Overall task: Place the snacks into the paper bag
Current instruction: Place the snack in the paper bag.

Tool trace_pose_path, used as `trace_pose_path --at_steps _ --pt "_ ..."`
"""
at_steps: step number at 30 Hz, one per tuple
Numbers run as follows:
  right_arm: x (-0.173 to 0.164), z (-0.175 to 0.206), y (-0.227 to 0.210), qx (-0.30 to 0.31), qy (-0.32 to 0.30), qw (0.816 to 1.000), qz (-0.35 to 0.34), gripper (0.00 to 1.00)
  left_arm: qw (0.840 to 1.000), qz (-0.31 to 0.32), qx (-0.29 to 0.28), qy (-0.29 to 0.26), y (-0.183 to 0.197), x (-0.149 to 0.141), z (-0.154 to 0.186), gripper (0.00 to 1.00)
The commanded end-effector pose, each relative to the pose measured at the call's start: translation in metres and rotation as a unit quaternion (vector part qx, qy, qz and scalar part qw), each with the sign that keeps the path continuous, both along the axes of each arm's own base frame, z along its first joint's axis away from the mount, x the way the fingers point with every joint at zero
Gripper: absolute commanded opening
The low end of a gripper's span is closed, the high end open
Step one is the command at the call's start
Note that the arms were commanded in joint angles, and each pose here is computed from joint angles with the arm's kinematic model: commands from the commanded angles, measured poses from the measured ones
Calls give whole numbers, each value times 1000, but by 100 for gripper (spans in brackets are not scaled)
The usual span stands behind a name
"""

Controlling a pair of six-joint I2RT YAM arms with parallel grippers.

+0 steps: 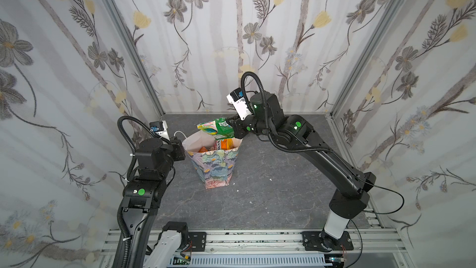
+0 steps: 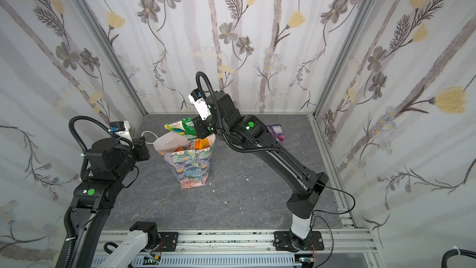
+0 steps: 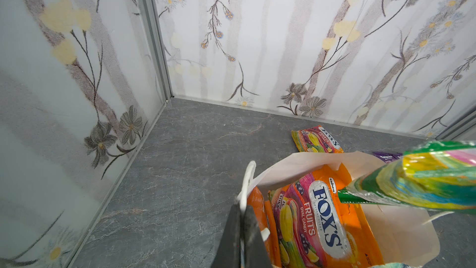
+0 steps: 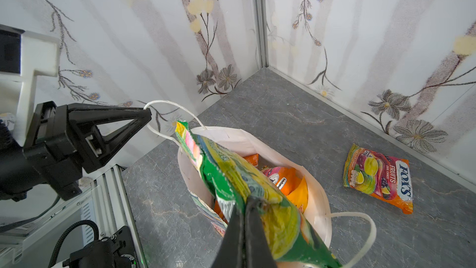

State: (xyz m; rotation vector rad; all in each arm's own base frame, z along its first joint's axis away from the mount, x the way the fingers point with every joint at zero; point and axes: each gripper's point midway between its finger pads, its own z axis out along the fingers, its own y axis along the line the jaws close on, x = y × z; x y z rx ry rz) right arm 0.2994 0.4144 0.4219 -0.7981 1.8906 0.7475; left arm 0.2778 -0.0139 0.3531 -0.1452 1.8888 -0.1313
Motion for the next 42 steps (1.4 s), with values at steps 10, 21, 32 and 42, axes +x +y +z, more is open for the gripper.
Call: trace_pose_path --at_steps 10,21,32,42 --pt "1 12 28 15 -35 999 31 0 1000 6 -4 -15 1 1 8 4" --pt "0 -12 49 15 -7 996 89 0 1000 8 -3 -14 2 0 8 4" --pt "-5 -33 39 18 77 988 136 0 1000 11 -1 -15 4 -1 7 4" --pt "-21 -27 27 33 127 977 167 0 1000 11 -1 -17 4 -2 9 4"
